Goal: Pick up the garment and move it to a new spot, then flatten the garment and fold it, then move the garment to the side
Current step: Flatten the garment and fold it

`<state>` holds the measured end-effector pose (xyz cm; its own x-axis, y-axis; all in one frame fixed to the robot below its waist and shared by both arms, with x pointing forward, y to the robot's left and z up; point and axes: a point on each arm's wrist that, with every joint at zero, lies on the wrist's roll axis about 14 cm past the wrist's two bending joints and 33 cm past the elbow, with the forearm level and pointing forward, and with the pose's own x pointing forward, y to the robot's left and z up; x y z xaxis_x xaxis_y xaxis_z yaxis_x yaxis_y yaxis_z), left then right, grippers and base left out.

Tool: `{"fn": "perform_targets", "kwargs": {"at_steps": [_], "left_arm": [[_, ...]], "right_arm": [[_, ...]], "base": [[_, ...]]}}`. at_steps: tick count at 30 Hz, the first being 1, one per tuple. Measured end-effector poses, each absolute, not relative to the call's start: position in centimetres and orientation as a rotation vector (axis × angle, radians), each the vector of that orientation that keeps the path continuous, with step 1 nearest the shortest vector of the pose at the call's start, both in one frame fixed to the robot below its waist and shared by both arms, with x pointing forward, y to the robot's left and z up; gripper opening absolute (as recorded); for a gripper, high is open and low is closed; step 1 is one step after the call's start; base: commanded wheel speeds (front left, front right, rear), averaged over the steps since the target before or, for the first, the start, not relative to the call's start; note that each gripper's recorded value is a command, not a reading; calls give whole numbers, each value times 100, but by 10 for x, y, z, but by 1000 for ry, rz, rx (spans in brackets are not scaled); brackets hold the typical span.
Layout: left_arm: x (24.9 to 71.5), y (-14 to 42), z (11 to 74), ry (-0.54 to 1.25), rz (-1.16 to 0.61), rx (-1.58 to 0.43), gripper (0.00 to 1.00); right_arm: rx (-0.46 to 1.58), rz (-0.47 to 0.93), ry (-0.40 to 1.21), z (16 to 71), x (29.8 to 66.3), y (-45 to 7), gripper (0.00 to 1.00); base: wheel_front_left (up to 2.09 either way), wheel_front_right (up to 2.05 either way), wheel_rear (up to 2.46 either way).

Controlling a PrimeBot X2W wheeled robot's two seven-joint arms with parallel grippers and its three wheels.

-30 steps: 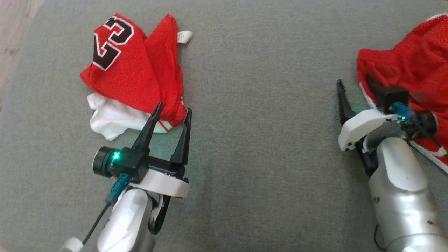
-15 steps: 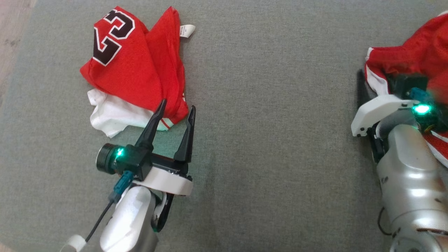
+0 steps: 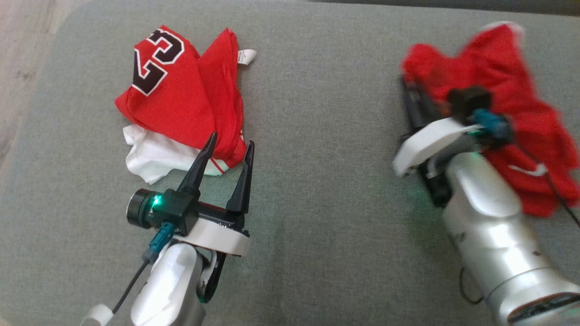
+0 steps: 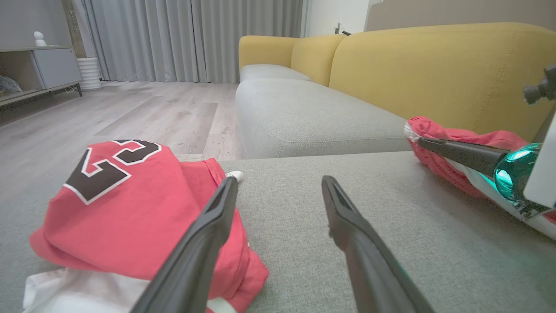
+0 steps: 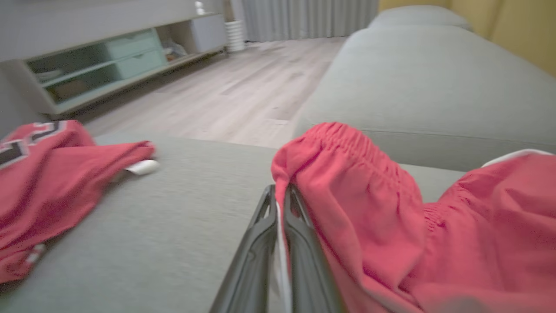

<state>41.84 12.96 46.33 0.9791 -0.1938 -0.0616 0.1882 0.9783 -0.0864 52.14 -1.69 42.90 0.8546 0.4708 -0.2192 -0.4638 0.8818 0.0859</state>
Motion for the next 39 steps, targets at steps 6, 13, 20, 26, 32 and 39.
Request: {"fn": "perform_targets", "kwargs": {"at_steps": [6,13,20,26,32,39], "left_arm": [[412,131,471,52,-186,-80,100],[402,133,470,57,-175,-87,100],[400,134,474,46,-167,-88,100],[393,125,478,33,-190,-97,100],[390,115,485,14,-217,-103,100],[390,103,487,6,-248,-109,100]], "right_arm": [[66,751,255,431,460,53,0],[61,956,341,424,402,98,0],[35,937,330,425,401,88,100],[49,825,252,449,422,61,100],[129,642,145,478,441,5,100],[215,343,161,452,426,-85,100]], "base": [[0,0,0],[0,0,0],[0,0,0],[0,0,0],[0,0,0],[0,0,0]]}}
